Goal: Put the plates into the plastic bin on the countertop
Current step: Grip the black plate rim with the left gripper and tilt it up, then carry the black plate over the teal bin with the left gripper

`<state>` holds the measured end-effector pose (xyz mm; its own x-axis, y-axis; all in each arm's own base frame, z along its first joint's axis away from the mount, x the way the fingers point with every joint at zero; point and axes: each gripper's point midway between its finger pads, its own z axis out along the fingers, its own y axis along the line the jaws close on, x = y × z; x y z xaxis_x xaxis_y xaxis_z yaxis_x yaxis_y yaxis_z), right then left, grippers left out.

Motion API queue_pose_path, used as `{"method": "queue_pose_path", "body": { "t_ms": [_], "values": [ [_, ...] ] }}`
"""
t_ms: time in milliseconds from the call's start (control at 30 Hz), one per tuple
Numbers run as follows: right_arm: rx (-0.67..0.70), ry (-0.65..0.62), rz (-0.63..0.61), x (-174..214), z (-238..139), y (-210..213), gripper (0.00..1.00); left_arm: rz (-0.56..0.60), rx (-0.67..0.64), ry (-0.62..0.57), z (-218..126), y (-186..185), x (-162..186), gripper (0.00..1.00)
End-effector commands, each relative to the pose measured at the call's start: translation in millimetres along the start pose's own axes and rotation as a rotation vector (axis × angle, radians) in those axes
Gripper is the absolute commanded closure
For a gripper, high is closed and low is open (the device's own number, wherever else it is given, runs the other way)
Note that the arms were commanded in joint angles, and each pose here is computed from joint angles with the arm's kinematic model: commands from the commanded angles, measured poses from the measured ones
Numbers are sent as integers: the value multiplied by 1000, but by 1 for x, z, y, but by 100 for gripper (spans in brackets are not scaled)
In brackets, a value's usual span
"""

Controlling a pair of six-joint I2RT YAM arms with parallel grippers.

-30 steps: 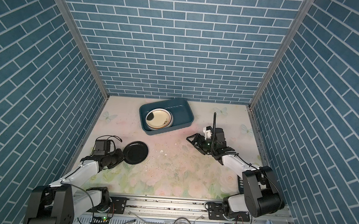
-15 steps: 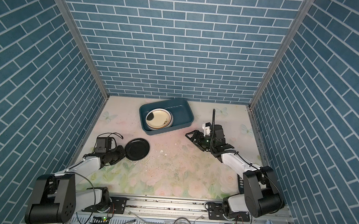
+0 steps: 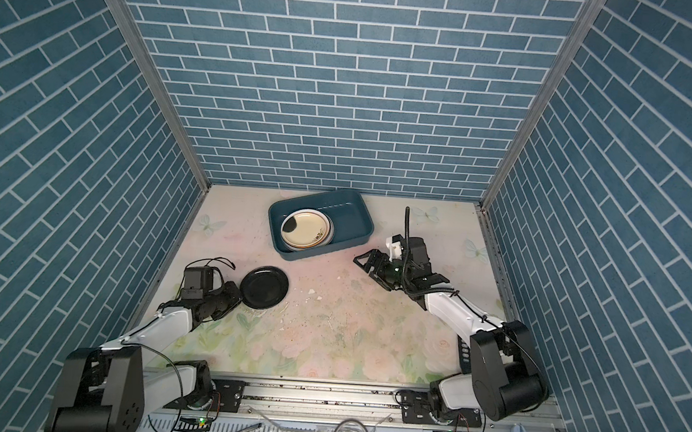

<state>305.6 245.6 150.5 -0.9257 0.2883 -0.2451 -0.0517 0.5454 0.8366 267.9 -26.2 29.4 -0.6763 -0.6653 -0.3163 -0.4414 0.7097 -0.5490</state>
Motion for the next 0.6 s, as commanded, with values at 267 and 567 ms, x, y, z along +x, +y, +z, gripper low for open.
{"method": "queue_pose_path", "body": {
  "t_ms": [267,567],
  "values": [
    [-51,-71,-64,0,-32,31,11,-78,66,-9,-30,-20,0,100],
    [-72,-78,-92,7,-41,35,11,-38,206,-106,-77,-84,-37,100]
  ]
}}
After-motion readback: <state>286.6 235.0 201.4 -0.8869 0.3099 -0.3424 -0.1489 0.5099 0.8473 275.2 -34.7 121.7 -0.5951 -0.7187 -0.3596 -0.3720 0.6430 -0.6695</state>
